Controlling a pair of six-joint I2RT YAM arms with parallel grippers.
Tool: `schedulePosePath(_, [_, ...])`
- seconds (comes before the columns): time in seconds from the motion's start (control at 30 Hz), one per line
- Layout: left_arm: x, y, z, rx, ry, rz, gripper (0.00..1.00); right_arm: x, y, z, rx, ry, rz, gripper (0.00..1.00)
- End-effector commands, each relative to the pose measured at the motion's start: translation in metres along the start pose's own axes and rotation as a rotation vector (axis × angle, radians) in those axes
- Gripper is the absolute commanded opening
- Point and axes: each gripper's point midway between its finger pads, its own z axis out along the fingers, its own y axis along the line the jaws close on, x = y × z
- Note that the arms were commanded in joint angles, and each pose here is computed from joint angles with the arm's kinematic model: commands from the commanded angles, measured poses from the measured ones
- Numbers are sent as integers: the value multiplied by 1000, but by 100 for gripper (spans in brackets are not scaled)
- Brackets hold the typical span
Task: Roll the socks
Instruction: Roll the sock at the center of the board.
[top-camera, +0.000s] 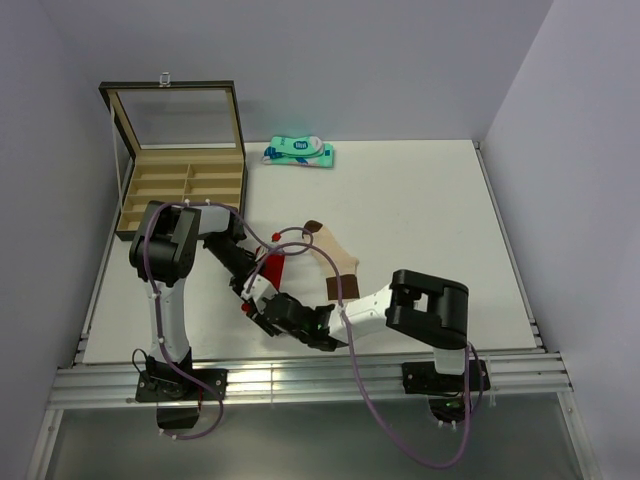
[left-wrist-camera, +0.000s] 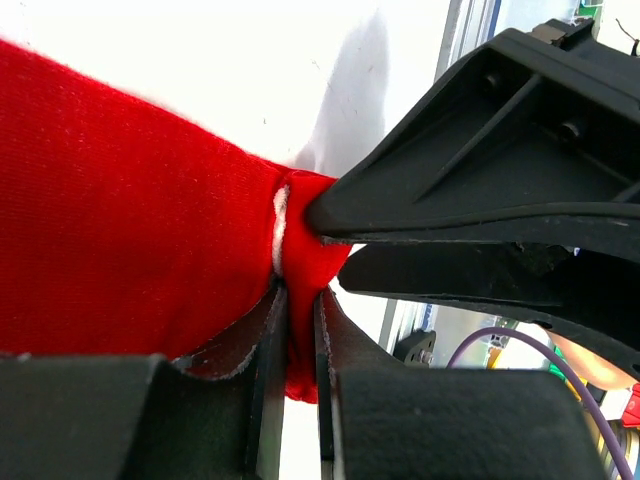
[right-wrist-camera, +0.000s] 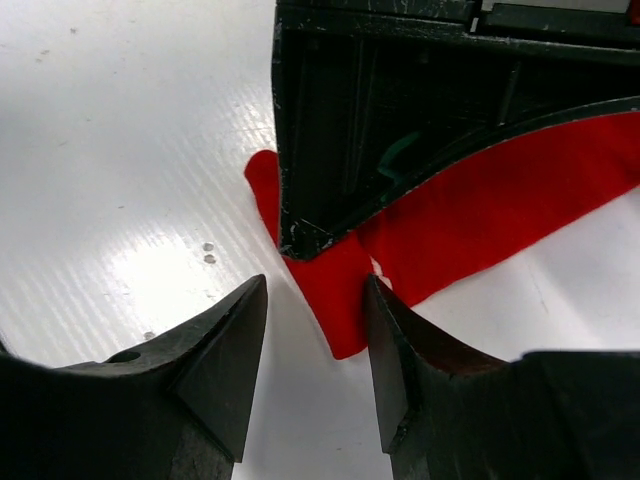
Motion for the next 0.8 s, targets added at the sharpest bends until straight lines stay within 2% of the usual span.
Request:
schedulePosePath(0.0, [12,21,2,-54,72,61,0,-11,-6,4,85,-33,-52,51])
schedulePosePath(0.37, [20,22,5,-62,106,44,0,-16,-12,-6,195,-42,-193,51])
schedulePosePath(0.73, [19,22,9,-65,121,45,0,-5,-4,5,175,-21,-203,50])
schedulePosePath(0.77, [18,22,9,-65,120,44,0,-2,-3,6,173,-12,-209,46])
